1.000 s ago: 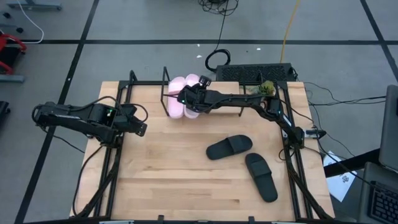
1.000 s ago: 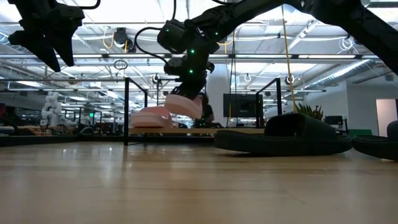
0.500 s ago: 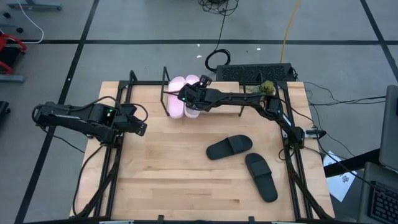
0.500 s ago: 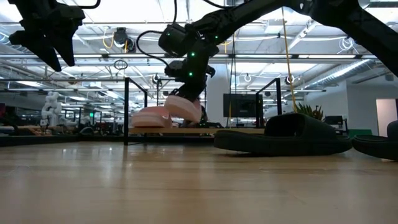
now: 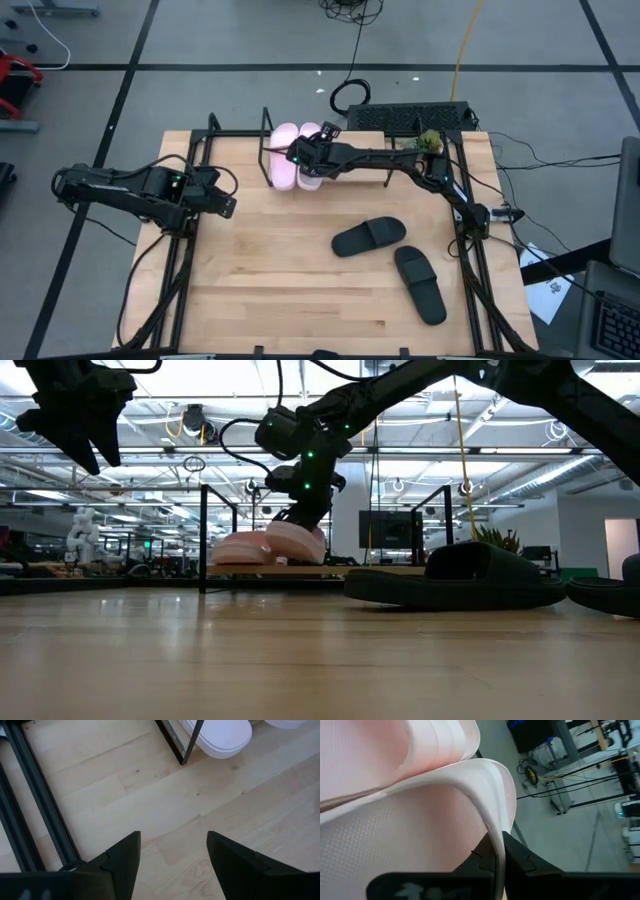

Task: Pick and place slides into the shelf
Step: Put the pink slipper on the shelf

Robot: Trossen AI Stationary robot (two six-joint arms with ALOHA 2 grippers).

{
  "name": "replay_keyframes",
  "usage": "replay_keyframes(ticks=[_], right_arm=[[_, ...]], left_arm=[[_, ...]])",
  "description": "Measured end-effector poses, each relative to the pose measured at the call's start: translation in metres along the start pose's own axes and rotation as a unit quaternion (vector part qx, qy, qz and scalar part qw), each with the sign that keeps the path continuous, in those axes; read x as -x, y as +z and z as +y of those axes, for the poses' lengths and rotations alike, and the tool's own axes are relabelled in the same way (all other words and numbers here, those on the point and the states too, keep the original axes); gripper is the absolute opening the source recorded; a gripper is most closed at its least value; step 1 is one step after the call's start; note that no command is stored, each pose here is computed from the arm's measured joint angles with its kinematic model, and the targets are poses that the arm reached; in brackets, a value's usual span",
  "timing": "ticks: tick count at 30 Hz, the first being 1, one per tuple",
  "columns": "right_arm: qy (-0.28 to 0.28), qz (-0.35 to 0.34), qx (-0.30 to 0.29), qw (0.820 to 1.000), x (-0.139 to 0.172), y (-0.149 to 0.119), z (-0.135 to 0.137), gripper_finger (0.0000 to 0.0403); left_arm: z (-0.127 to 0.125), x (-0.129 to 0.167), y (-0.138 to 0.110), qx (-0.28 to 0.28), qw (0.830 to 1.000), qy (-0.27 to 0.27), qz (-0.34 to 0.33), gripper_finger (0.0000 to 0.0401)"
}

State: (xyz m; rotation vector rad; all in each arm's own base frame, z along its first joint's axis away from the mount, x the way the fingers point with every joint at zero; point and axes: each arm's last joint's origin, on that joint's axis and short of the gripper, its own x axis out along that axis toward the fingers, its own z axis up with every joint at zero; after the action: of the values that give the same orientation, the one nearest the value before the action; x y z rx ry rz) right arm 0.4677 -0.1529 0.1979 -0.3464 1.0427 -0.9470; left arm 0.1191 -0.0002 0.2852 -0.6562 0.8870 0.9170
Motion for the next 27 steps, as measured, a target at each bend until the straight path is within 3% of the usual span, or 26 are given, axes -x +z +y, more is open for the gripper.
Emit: replay_keyframes(ticks=[19, 27], right_arm=[[0.027, -0.011, -0.029, 0.999, -0.008, -0.012, 0.017, 0.0007], [0.077, -0.017, -0.033, 0.996, -0.009, -0.011, 0.019, 0.0062]], left_arm=[[0.000, 0.000, 0.000, -0.006, 1.000, 0.000, -0.001, 0.0227], [0.000, 0.000, 0.000, -0.006, 1.000, 0.000, -0.001, 0.0227]])
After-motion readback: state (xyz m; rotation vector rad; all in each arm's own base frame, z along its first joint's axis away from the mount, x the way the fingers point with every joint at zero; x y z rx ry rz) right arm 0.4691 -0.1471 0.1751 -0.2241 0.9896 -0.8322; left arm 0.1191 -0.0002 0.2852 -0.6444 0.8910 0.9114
